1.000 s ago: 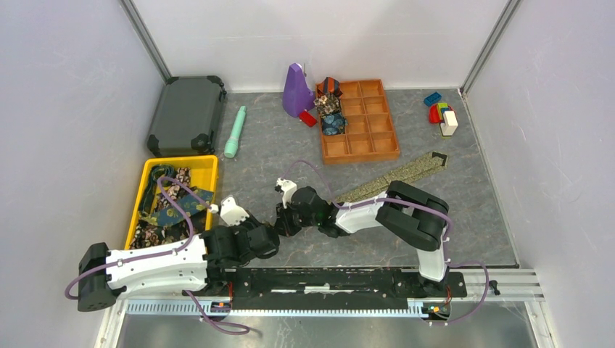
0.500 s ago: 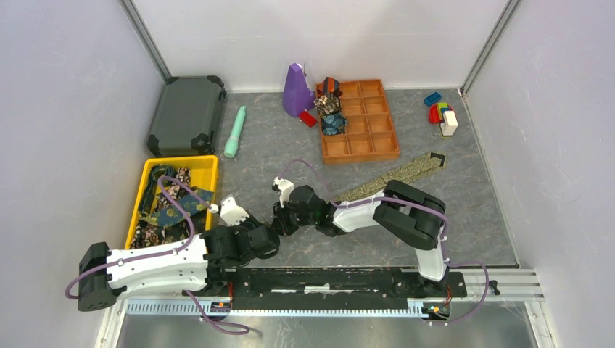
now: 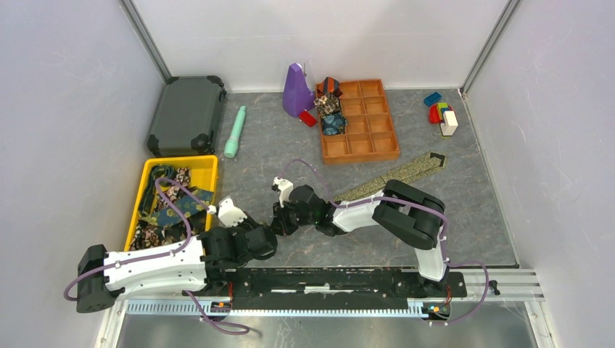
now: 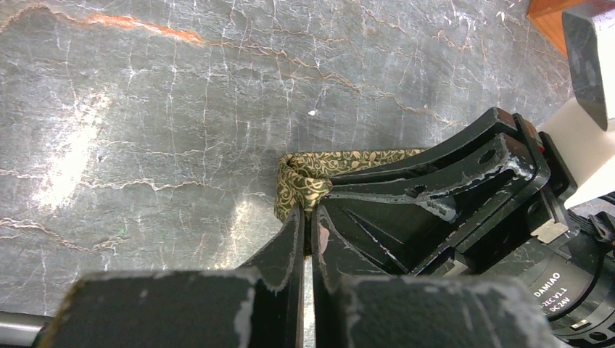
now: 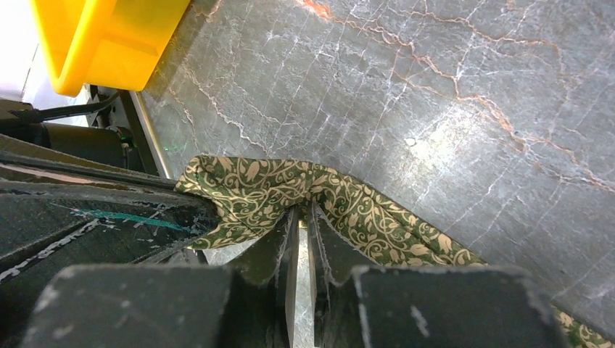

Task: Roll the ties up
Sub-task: Roll the tie at the center of the board.

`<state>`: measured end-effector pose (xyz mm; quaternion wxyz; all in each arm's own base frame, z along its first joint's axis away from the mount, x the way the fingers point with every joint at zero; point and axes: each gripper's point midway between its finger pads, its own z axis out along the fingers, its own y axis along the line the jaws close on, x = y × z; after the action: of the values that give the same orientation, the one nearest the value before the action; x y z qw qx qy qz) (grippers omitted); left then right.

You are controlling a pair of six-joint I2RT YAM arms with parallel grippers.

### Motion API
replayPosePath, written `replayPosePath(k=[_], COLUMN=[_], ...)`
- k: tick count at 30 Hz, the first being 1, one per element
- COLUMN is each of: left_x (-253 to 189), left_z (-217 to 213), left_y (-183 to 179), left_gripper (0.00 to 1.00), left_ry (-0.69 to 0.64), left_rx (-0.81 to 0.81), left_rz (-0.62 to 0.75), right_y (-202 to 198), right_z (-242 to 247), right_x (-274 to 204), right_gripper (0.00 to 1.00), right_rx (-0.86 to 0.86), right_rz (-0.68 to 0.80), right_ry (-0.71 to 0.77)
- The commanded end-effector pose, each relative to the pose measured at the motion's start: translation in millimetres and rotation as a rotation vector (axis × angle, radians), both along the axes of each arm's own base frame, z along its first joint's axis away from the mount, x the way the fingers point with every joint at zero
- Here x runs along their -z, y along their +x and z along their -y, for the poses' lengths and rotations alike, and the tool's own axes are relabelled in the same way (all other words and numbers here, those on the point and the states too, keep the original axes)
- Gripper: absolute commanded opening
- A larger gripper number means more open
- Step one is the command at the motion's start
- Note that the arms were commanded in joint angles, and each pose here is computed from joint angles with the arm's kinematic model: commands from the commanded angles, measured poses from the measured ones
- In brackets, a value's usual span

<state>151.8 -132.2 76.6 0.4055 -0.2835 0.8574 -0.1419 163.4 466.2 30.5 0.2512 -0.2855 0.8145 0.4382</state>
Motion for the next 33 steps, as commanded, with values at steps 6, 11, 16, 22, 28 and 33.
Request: replayPosePath(k=[6, 11, 16, 22, 28, 33], left_x=[-4, -3, -2, -4, -11, -11], left_z=[-7, -8, -11, -14, -11, -5], left_y=[7, 7, 8, 11, 15, 17], left_gripper=[0.03, 0.03, 0.03, 0.04, 0.04, 0.04], left_ry=[0.011, 0.024, 0.052, 0.099, 0.138, 0.168], left_rx=[-0.042, -0.042, -0.045, -0.056, -0.047, -0.037], left_rz=[0.048, 0.048, 0.05, 0.063, 0.072, 0.068], right_y=[5, 4, 2, 6, 14, 32], right_z=[-24, -26, -21, -11, 3, 43], right_x=[-20, -8, -1, -17, -46, -49], right_gripper=[0.15, 0.14, 0.15, 0.16, 0.2, 0.21], right_rx=[-0.023, -0.029, -0.027, -0.016, -0.002, 0.086], right_rz=[0.015, 0.002, -0.003, 0.039, 0.079, 0.108], right_ry=[0.08, 0.071, 0.044, 0.021, 0.012, -0.05])
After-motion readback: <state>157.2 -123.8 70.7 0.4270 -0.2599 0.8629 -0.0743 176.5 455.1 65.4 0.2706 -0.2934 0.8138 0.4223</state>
